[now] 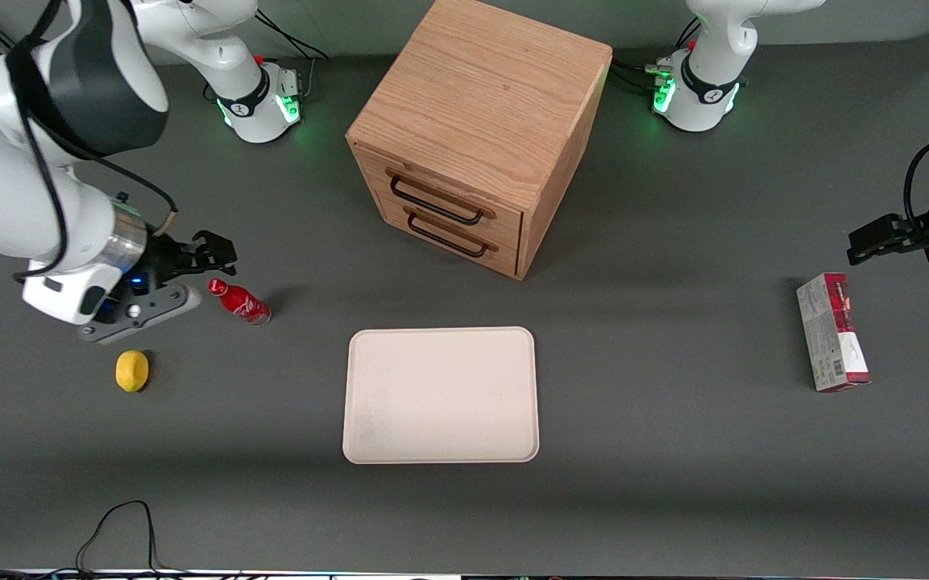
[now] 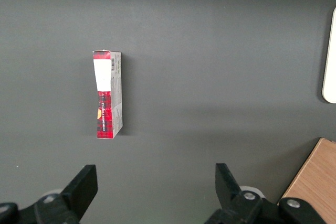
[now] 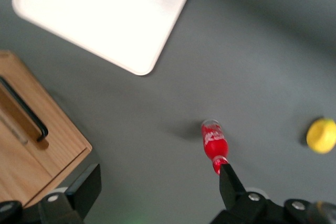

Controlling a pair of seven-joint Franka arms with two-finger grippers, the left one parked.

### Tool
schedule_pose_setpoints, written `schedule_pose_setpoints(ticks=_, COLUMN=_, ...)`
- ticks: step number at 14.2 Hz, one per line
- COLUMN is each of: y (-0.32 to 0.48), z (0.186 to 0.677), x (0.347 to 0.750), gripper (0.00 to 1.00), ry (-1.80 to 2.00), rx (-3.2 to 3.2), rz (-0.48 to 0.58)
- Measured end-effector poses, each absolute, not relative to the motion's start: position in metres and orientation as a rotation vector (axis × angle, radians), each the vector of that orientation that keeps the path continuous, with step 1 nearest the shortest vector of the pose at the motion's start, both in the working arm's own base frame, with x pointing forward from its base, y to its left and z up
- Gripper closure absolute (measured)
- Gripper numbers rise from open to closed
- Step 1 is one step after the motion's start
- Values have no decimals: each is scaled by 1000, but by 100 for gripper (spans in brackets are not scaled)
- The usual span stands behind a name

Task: Open upper drawer
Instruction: 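Move the right gripper toward the cabinet's upper drawer handle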

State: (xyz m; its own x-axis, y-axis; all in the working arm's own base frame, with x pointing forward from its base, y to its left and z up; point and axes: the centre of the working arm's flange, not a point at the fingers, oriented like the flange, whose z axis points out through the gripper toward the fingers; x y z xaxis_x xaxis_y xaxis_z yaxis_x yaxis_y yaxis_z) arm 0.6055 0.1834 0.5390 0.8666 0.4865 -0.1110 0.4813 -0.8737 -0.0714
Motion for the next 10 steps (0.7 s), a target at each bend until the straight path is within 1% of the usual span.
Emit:
schedule_pose_setpoints(ticks=4, y=233, z=516, x=606, gripper=0, ry=-934, rx=-2898, rz=219)
schedule_pose_setpoints(ticks=6, y=267, z=502, x=600, gripper=0, ry=-999, rx=-2866, rz=235)
schedule_pose_setpoints(ticks=10, y=327, z=480, x=583, gripper=0, ry=-1035, rx=-2836, rz=231)
